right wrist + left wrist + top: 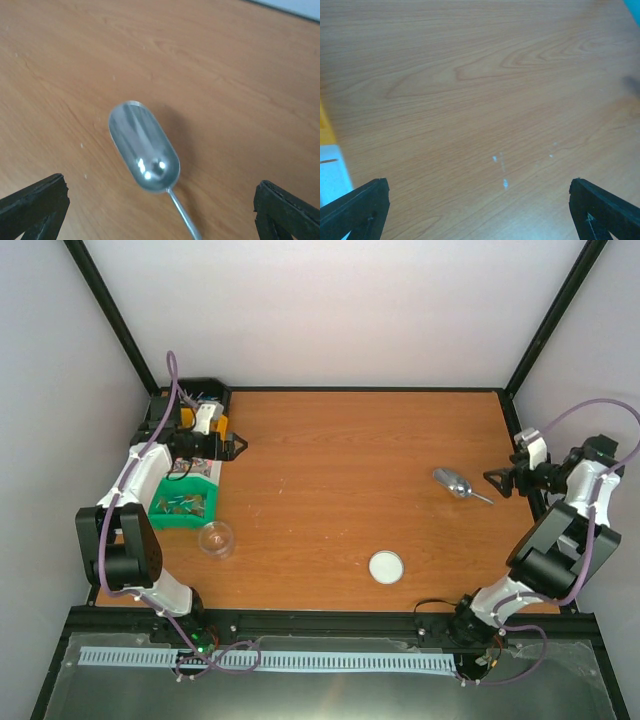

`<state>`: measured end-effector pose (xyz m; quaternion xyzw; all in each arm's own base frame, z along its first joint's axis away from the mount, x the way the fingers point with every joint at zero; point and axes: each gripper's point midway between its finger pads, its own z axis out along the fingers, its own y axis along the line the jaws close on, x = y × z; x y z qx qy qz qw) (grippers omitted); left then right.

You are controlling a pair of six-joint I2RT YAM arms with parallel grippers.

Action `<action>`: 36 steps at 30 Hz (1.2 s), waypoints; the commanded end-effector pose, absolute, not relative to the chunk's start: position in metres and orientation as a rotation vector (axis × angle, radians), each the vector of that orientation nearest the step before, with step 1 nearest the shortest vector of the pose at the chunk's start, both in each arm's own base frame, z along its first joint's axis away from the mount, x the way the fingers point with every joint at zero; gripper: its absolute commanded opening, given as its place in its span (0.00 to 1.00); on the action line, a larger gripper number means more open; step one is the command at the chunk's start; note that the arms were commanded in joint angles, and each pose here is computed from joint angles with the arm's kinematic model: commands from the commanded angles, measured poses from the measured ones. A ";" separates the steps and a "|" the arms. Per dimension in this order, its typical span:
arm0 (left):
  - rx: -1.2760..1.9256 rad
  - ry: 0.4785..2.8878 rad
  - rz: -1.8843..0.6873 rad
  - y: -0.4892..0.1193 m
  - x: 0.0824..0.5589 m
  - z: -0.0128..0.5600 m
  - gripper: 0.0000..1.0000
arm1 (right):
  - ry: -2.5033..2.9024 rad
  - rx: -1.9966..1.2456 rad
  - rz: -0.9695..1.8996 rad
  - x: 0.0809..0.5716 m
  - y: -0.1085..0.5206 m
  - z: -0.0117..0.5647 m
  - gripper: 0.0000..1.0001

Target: Pack the candies

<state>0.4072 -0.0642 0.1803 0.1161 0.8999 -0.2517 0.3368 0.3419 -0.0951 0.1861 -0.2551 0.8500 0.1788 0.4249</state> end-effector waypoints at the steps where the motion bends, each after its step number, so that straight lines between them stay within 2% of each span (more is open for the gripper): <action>1: 0.467 2.242 -0.763 -0.088 0.397 0.209 1.00 | 2.172 -0.825 0.461 0.317 -0.105 0.151 1.00; 9: 0.550 2.198 -0.856 -0.102 0.385 0.216 1.00 | 2.224 -0.906 0.447 0.314 -0.123 0.097 1.00; 20: 0.584 2.169 -0.893 -0.108 0.380 0.221 1.00 | 2.148 -0.956 0.523 0.318 -0.116 0.070 1.00; 32: 0.584 2.169 -0.928 -0.111 0.380 0.221 1.00 | 2.157 -0.974 0.443 0.341 -0.119 0.041 0.93; 36: 0.584 2.170 -0.932 -0.111 0.379 0.220 1.00 | 2.166 -0.987 0.435 0.348 -0.118 0.033 0.87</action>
